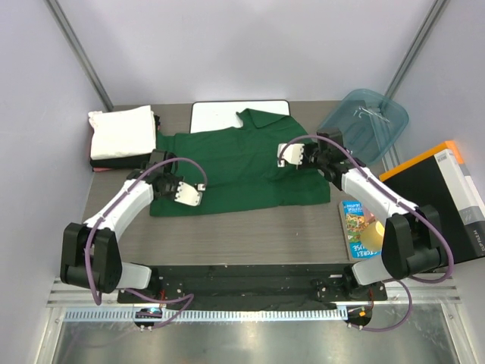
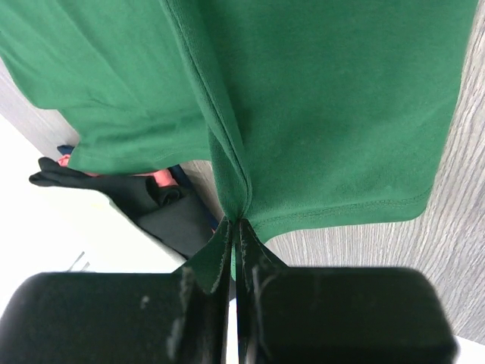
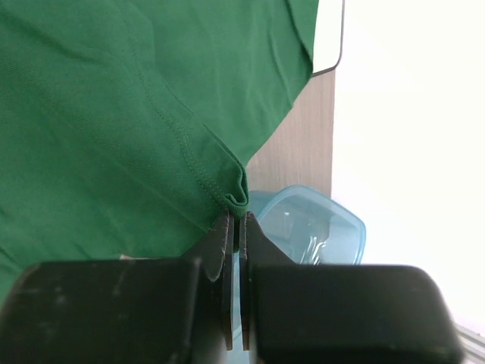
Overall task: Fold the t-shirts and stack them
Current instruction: Fold the flattened tshirt in 1/3 of the way
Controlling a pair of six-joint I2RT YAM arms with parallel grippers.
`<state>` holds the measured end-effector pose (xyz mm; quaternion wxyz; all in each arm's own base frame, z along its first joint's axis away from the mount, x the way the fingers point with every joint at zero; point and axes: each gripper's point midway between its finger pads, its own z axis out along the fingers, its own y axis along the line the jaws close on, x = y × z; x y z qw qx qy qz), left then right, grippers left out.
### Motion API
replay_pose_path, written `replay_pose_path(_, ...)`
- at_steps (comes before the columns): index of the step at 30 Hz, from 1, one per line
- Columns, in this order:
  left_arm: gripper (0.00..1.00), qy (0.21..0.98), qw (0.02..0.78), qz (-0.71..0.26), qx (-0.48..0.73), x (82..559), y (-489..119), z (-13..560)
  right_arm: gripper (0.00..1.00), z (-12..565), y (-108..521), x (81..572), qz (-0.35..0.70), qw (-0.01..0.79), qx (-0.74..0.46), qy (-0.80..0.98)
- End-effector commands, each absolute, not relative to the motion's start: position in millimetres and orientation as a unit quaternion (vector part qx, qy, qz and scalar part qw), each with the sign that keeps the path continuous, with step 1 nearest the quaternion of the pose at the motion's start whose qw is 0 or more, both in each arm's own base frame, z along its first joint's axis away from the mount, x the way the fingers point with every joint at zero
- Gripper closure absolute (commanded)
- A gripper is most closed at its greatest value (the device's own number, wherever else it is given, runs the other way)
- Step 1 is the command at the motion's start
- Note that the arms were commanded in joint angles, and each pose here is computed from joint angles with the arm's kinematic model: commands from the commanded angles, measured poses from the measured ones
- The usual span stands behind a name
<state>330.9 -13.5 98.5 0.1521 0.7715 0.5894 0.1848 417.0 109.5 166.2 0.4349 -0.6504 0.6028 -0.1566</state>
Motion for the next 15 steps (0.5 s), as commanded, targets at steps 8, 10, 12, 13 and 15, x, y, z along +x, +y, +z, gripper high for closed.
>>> replay_pose_path(8, 0.85, 0.6, 0.099, 0.239, 0.757, 343.2, 12.1, 87.7, 0.8, 224.2, 86.0, 476.2, -0.299, 0.551, -0.49, 0.606)
replay_pose_path(10, 0.66, 0.609, 0.098, 0.243, 0.749, 345.1, 14.9, 87.4, 0.2, 230.6, 73.3, 479.4, -0.328, 0.551, -0.448, 0.623)
replay_pose_path(12, 0.49, 0.619, 0.106, 0.244, 0.739, 346.2, 14.8, 89.6, 0.03, 228.2, 68.0, 477.6, -0.325, 0.537, -0.431, 0.649)
replay_pose_path(13, 0.44, 0.619, 0.108, 0.244, 0.738, 346.2, 14.0, 90.4, 0.0, 228.2, 63.2, 474.9, -0.328, 0.53, -0.421, 0.659)
replay_pose_path(15, 0.0, 0.617, 0.111, 0.246, 0.739, 346.6, 13.6, 90.7, 0.0, 221.5, 59.5, 467.4, -0.326, 0.505, -0.432, 0.672)
